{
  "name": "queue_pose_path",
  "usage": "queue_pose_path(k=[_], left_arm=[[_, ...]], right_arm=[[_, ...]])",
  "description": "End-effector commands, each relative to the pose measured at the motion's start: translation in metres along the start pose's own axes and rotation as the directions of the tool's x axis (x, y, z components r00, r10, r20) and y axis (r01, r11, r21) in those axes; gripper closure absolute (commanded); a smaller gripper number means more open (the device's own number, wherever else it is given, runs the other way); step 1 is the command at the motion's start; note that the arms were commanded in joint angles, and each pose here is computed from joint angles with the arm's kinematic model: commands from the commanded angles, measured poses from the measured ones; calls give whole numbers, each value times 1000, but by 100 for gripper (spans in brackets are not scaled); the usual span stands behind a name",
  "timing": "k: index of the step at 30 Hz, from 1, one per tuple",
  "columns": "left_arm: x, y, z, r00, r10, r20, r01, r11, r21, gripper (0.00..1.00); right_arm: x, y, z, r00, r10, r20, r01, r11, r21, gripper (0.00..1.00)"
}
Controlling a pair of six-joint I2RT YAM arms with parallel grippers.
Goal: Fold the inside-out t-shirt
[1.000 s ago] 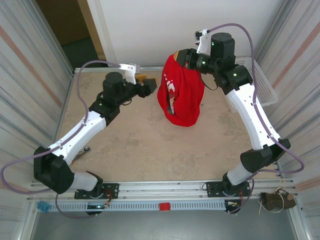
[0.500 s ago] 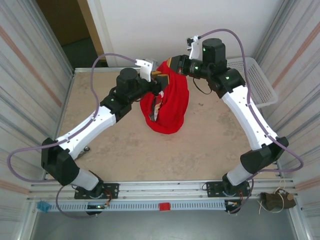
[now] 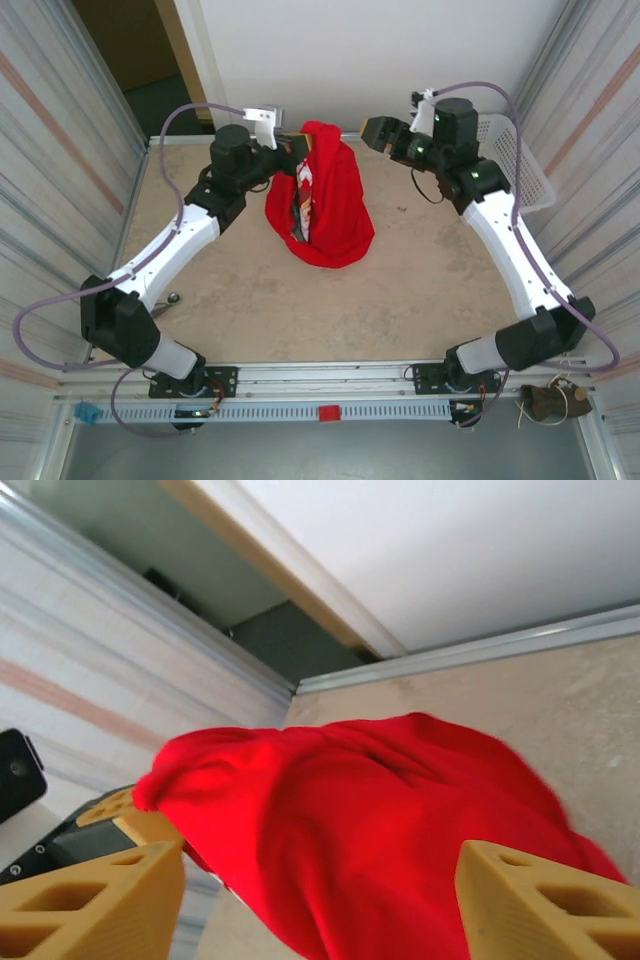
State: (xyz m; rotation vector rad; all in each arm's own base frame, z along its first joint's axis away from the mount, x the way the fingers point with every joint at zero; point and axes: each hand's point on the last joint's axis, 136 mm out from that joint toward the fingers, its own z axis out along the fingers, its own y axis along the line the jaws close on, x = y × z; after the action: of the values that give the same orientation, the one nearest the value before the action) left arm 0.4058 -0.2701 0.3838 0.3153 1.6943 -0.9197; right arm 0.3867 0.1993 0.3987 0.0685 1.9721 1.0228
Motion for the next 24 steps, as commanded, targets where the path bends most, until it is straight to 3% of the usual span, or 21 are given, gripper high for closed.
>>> queue_pose_path(k=[1, 4, 9, 11, 12, 14, 15, 21, 24], left_arm=[[-52, -41, -24, 993, 0, 120, -18, 989, 146, 100], [-56, -46, -25, 993, 2, 114, -21, 986, 168, 100], [-57, -52, -25, 995, -12, 102, -9, 980, 199, 100], [-58, -56, -27, 996, -11, 93, -9, 977, 214, 100], [-57, -57, -29, 996, -10, 86, -9, 975, 223, 100], [-59, -57, -35, 997, -21, 80, 2, 972, 236, 100], [-61, -55, -39, 996, -34, 82, 13, 970, 243, 100], [-69, -25, -65, 976, -180, 125, 139, 950, 281, 100], [-66, -20, -70, 972, -202, 123, 158, 942, 295, 100]], right_arm=[[10, 10, -3, 1000, 9, 27, -6, 996, -89, 23], [36, 16, 10, 1000, 0, -8, -1, 992, -124, 18], [72, 25, 56, 997, -8, -78, -3, 990, -139, 20], [74, 18, 72, 996, 15, -93, -27, 991, -131, 32], [72, 13, 77, 995, 24, -92, -35, 992, -124, 46], [65, -4, 84, 995, 51, -83, -58, 994, -90, 94], [60, -15, 83, 994, 70, -78, -75, 995, -68, 100], [39, -95, 46, 984, 173, 49, -178, 972, 150, 100], [40, -113, 35, 977, 204, 56, -211, 958, 197, 100]])
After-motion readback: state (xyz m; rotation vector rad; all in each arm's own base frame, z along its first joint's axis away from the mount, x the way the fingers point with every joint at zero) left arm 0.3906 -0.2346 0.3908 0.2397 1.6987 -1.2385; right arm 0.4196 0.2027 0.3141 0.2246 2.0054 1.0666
